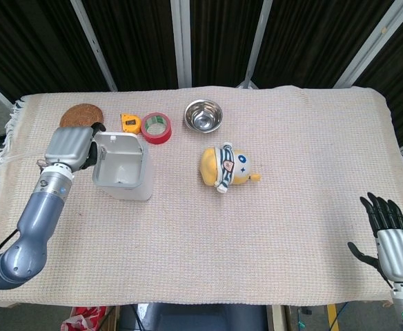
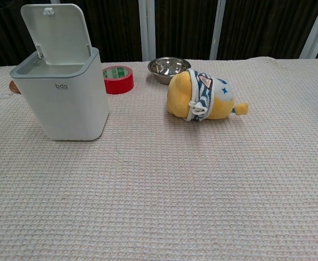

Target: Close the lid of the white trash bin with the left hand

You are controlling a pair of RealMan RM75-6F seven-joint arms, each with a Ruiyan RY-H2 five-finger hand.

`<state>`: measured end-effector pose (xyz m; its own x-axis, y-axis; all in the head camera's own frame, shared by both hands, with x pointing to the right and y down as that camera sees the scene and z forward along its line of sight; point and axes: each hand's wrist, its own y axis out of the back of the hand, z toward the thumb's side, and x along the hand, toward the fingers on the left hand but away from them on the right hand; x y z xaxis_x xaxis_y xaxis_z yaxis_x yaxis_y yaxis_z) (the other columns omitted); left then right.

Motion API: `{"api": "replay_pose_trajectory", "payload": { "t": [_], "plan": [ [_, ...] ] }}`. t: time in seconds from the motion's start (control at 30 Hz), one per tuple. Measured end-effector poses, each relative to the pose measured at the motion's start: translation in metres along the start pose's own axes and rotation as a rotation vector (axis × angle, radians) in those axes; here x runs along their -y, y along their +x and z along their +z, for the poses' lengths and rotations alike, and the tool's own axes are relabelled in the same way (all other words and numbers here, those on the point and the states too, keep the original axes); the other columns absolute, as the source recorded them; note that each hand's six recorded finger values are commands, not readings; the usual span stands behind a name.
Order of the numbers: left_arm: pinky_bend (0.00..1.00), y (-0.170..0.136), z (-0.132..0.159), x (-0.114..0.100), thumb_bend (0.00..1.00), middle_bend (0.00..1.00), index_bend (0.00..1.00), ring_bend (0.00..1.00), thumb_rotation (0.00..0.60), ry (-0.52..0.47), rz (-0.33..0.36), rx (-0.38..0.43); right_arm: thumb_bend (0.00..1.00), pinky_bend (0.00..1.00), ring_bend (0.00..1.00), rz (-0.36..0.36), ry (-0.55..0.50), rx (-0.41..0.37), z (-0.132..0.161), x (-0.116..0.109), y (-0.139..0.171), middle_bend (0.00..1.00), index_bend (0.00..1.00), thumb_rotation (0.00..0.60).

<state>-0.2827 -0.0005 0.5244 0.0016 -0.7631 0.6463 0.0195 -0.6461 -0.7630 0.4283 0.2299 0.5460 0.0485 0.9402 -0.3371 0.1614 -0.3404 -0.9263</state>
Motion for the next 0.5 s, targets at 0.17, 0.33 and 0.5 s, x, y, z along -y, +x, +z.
{"api": "replay_pose_trajectory", "payload": {
  "t": [0.17,0.33,0.5],
  "plan": [
    [0.98,-0.011,-0.011,0.01,0.78,1.0,0.25,0.97,0.6,0.024,-0.048,0.009,0.24,0.0,0.0,0.002,0.008,-0.009,0.002,0.001,0.001,0.0,0.0,0.6],
    [0.98,-0.017,-0.01,0.02,0.78,1.0,0.25,0.97,0.6,0.038,-0.074,0.038,0.24,0.0,0.0,0.005,0.011,-0.019,0.005,0.002,0.001,0.0,0.0,0.6],
    [0.98,-0.021,-0.01,0.027,0.78,1.0,0.25,0.97,0.6,0.053,-0.085,0.053,0.24,0.0,0.0,0.008,0.01,-0.022,0.006,0.003,0.001,0.0,0.0,0.6]
  ]
}}
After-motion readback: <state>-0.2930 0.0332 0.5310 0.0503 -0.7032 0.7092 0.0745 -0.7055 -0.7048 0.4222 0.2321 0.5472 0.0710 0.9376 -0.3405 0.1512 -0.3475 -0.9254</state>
